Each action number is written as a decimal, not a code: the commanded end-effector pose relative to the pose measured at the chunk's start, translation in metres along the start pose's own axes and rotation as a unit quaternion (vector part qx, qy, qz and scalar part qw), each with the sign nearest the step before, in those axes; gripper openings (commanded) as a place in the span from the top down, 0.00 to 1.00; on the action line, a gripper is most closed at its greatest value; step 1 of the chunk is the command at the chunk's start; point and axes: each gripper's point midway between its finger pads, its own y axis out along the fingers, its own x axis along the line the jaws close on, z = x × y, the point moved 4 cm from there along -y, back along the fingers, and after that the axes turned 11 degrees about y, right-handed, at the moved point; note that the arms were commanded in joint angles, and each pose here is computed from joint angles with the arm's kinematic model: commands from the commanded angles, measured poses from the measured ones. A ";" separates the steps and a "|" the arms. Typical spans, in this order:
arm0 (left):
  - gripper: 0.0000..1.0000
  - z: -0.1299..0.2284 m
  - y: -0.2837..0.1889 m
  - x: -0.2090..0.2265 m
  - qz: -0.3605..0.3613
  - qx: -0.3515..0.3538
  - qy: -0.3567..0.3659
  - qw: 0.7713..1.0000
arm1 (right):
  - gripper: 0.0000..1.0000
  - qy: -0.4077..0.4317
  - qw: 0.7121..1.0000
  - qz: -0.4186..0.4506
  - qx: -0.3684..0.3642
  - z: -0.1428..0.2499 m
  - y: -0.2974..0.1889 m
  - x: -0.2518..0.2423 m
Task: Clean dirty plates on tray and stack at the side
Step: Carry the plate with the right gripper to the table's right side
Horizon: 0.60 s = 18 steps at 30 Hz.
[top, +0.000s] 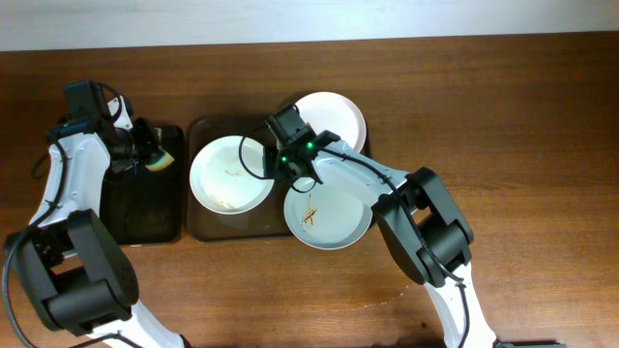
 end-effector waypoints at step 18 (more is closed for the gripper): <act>0.99 -0.005 -0.006 0.009 -0.042 -0.012 0.006 0.999 | 0.96 -0.286 0.772 0.393 -0.410 -0.050 -0.183 0.080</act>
